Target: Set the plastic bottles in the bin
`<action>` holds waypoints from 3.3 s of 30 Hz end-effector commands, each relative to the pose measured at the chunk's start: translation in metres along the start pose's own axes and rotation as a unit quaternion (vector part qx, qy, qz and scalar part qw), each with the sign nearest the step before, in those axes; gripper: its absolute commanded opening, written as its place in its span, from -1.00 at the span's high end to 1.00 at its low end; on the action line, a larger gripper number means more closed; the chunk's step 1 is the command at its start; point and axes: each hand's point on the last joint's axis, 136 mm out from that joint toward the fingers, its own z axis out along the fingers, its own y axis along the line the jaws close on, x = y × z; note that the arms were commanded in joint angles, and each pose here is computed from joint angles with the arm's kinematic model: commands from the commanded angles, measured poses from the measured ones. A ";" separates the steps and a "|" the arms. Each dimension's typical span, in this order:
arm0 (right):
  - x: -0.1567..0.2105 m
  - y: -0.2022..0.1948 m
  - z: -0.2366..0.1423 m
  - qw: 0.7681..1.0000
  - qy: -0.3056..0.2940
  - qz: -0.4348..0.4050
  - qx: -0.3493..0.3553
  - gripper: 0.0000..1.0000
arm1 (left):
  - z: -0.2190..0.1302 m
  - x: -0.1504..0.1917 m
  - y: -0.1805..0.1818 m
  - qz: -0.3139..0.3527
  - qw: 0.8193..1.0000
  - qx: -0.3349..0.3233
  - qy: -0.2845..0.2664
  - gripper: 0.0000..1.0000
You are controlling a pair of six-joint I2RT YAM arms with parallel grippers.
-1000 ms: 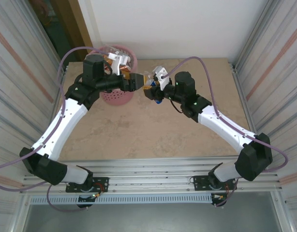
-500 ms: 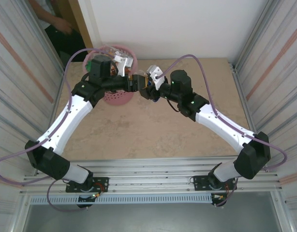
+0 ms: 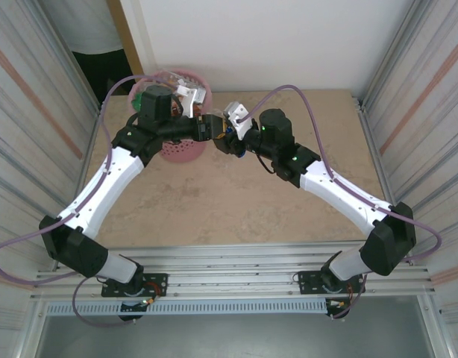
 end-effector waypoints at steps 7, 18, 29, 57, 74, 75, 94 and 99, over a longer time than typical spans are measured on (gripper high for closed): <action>-0.033 0.006 -0.009 0.999 -0.035 -0.010 -0.006 -0.85 | -0.018 -0.024 -0.003 0.034 0.998 -0.022 -0.056 1.00; -0.055 -0.018 -0.050 0.996 -0.058 0.049 0.057 -0.95 | -0.111 -0.117 0.029 0.063 0.953 -0.114 -0.273 1.00; -0.016 -0.067 -0.084 0.966 -0.002 0.189 0.176 -0.95 | -0.163 -0.204 0.118 -0.031 0.877 -0.152 -0.456 1.00; 0.045 -0.089 -0.096 0.935 0.060 0.270 0.220 -0.95 | -0.140 -0.175 0.267 -0.257 0.849 -0.125 -0.444 1.00; 0.052 -0.090 -0.091 0.932 0.066 0.280 0.221 -0.95 | -0.121 -0.154 0.286 -0.311 0.870 -0.058 -0.378 0.71; 0.053 -0.090 -0.090 0.932 0.067 0.281 0.219 -0.95 | -0.120 -0.154 0.286 -0.311 0.872 -0.057 -0.373 0.68; 0.054 -0.087 -0.084 0.932 0.066 0.289 0.209 -0.95 | -0.118 -0.136 0.284 -0.322 0.884 -0.041 -0.337 0.00; 0.051 -0.086 -0.083 0.933 0.064 0.288 0.205 -0.95 | -0.117 -0.129 0.289 -0.328 0.882 -0.050 -0.335 -0.24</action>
